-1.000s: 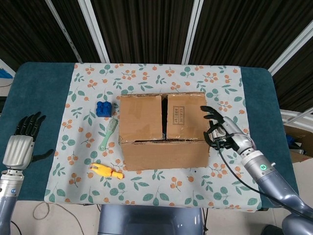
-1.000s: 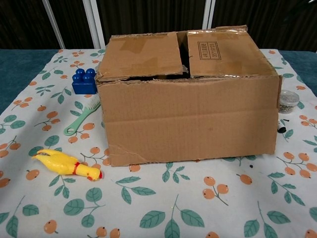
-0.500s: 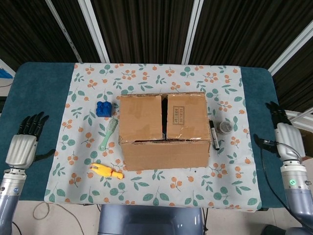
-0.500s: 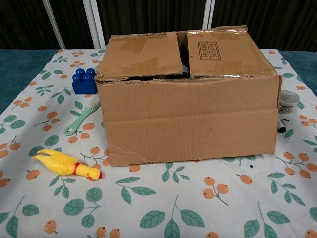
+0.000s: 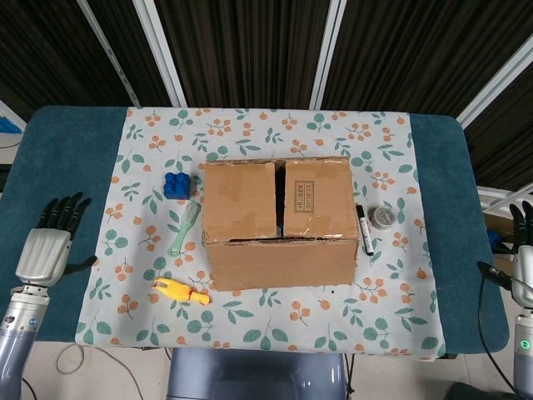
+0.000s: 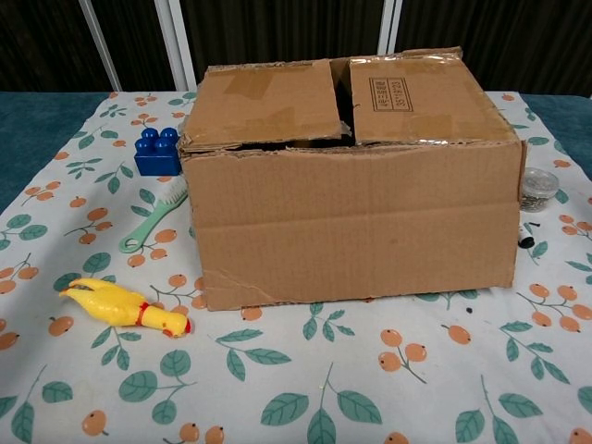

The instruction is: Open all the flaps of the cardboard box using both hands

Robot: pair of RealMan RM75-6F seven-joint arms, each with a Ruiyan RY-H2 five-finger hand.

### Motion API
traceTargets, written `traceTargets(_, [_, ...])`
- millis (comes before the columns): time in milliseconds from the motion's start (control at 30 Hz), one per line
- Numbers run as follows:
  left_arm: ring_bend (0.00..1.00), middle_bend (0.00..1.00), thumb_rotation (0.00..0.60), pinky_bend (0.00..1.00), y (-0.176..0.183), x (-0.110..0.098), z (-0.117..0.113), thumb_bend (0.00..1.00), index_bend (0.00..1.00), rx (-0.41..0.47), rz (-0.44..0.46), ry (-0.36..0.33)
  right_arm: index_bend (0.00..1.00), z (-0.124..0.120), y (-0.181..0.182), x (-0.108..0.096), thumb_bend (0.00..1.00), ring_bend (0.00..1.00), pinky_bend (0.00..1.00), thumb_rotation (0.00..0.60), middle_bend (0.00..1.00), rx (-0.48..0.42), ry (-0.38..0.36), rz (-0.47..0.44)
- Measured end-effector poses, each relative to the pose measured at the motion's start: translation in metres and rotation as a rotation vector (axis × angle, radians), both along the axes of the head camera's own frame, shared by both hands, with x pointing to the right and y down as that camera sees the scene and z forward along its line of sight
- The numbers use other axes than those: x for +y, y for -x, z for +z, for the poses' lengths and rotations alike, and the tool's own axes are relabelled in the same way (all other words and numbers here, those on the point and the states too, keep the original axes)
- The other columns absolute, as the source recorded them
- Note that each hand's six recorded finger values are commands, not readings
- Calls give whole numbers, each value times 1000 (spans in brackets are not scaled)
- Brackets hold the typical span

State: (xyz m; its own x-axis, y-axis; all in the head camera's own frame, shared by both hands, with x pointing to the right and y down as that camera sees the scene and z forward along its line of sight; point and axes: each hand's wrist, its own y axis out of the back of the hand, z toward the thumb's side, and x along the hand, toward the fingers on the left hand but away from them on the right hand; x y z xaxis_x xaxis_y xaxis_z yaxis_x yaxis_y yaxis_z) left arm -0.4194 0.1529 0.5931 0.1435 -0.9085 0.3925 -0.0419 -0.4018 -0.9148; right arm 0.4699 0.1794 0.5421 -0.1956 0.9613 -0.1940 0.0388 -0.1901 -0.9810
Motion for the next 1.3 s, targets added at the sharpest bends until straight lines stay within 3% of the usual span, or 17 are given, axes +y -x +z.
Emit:
traceTargets(133, [0, 0, 600, 68, -22, -22, -8, 332, 0, 5, 49, 39, 0, 7, -1, 5, 170, 0, 196, 600, 0, -39, 14, 8])
traceTargets(233, [0, 0, 600, 73, -46, -46, -17, 384, 0, 5, 122, 54, 0, 7, -2, 5, 174, 0, 196, 600, 0, -49, 10, 9])
traceTargets(467, [0, 0, 600, 90, -130, -110, -40, 471, 0, -37, 403, 30, 0, 8, -6, 5, 175, 0, 196, 600, 0, -57, 15, 23])
traceTargets(667, [25, 20, 600, 118, -197, -142, -45, 552, 0, -113, 624, 39, 0, 8, -8, 5, 176, 0, 196, 600, 0, -61, 19, 30])
traceTargets(800, [99, 104, 600, 207, -236, -155, -44, 594, 5, -157, 742, 65, 0, 9, -10, 5, 177, 0, 196, 600, 0, -64, 20, 41])
traceTargets(1000, [155, 168, 600, 249, -287, -164, -39, 606, 28, -218, 887, 80, 0, 10, -12, 5, 181, 0, 196, 600, 0, -74, 26, 52])
traceTargets(1300, [182, 207, 600, 272, -336, -147, -12, 619, 48, -250, 1022, 121, 0, 11, -14, 6, 192, 0, 196, 600, 0, -86, 30, 62])
